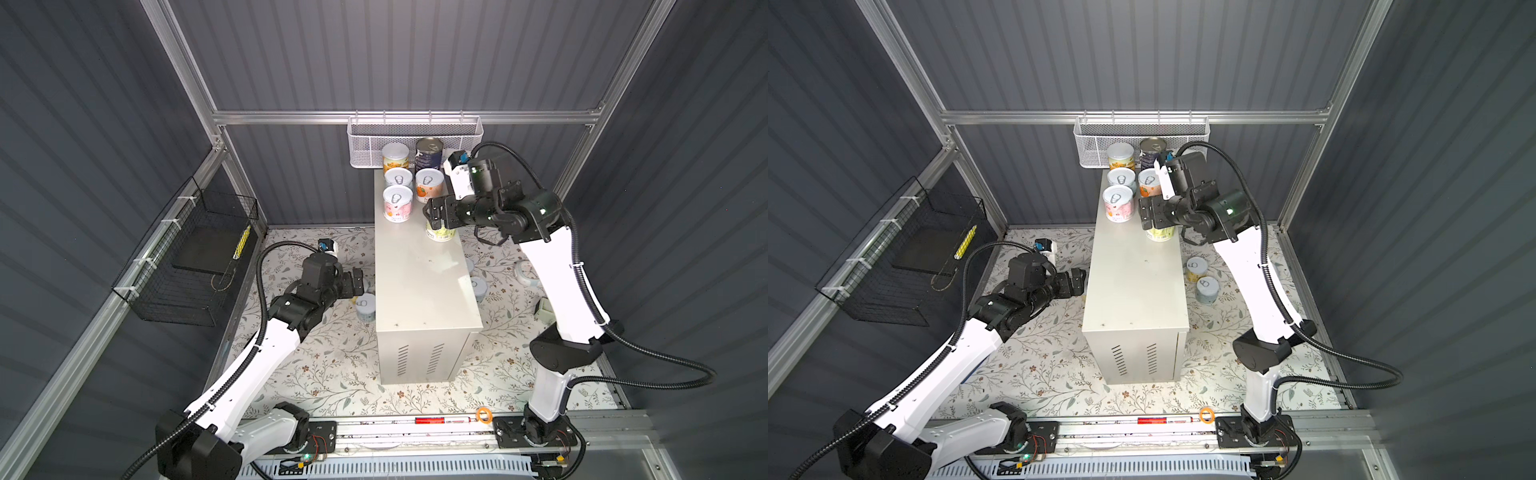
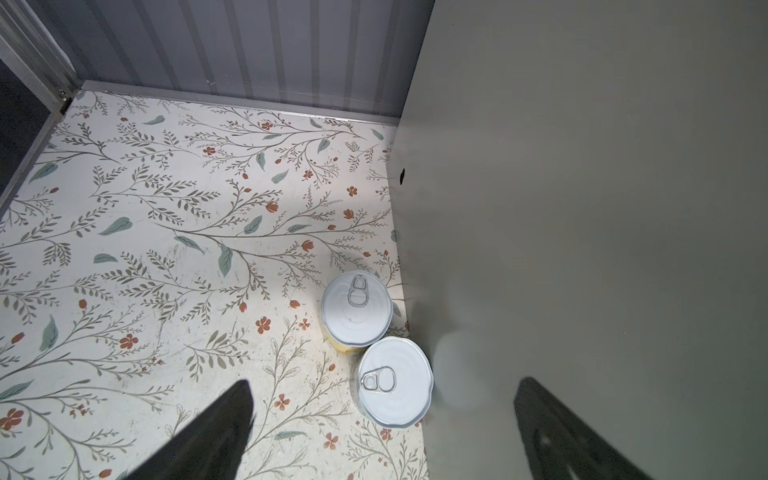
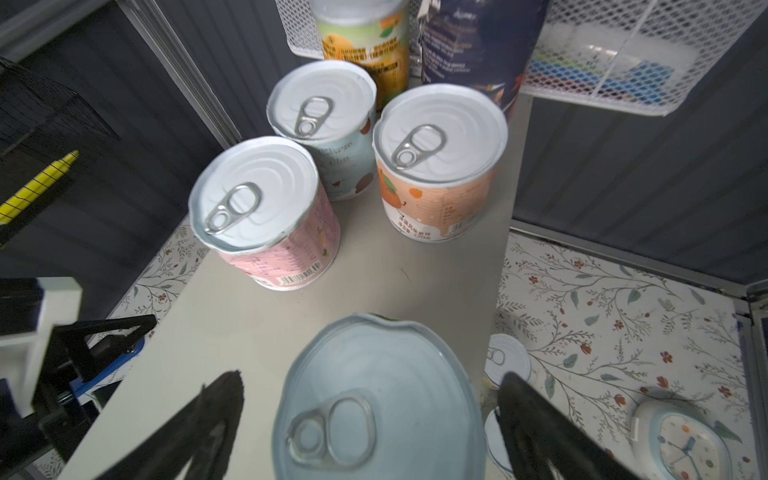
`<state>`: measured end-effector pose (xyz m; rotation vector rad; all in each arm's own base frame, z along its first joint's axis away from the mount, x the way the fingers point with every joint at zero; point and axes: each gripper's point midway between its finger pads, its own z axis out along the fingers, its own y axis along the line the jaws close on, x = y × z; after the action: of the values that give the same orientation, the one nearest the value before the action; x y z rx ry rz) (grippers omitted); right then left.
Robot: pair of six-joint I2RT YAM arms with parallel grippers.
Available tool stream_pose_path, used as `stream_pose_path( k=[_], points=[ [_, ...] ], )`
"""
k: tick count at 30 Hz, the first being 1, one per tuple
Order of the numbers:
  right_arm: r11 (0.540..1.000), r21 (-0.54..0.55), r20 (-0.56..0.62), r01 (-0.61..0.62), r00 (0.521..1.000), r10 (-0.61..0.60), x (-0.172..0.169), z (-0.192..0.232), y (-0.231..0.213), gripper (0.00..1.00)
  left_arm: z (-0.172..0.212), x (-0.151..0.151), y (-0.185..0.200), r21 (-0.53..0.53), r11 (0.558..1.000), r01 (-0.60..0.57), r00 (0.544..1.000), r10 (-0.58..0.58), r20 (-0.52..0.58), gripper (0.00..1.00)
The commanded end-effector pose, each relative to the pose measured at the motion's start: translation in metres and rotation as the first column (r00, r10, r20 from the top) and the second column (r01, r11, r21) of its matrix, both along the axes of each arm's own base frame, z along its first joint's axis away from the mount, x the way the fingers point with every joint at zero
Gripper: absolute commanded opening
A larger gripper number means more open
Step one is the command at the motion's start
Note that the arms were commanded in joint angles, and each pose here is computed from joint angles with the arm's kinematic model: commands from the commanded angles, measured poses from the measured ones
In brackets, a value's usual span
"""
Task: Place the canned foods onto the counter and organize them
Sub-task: 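Carry the green-labelled can toward the pink and orange-labelled cans, then lower the green-labelled can onto the cabinet top beside the pink can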
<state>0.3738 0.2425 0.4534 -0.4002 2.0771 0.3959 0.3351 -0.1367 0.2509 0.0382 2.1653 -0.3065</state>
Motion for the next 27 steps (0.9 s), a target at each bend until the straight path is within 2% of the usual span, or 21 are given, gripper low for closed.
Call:
stream_pose_path(
  k=[1, 4, 7, 10, 18, 27],
  points=[
    [0.997, 0.068, 0.097, -0.047, 0.994, 0.04, -0.028, 0.041, -0.009, 0.89, 0.013, 0.001, 0.002, 0.006, 1.0, 0.005, 1.0, -0.005, 0.028, 0.99],
    [0.996, 0.061, 0.078, -0.067, 0.995, 0.063, -0.043, 0.038, -0.014, 0.78, 0.011, 0.002, 0.001, 0.005, 1.0, 0.01, 1.0, -0.01, 0.023, 0.99],
    [0.996, 0.053, 0.034, -0.074, 0.997, 0.072, -0.053, 0.023, -0.015, 0.58, 0.011, 0.004, 0.0, 0.004, 1.0, 0.01, 1.0, -0.01, 0.022, 0.99],
    [0.996, 0.044, 0.004, -0.074, 0.997, 0.074, -0.061, 0.005, -0.012, 0.48, 0.012, 0.005, -0.001, 0.001, 1.0, 0.014, 1.0, -0.014, 0.022, 0.99],
    [0.997, 0.072, -0.048, -0.028, 0.998, 0.031, -0.065, -0.033, -0.014, 0.49, 0.009, 0.008, -0.005, 0.0, 1.0, 0.024, 1.0, -0.024, 0.009, 0.99],
    [1.0, 0.019, -0.03, 0.017, 0.999, -0.017, -0.041, -0.051, -0.013, 0.49, 0.002, 0.008, -0.005, -0.003, 1.0, 0.022, 1.0, -0.022, -0.003, 0.99]
  ],
)
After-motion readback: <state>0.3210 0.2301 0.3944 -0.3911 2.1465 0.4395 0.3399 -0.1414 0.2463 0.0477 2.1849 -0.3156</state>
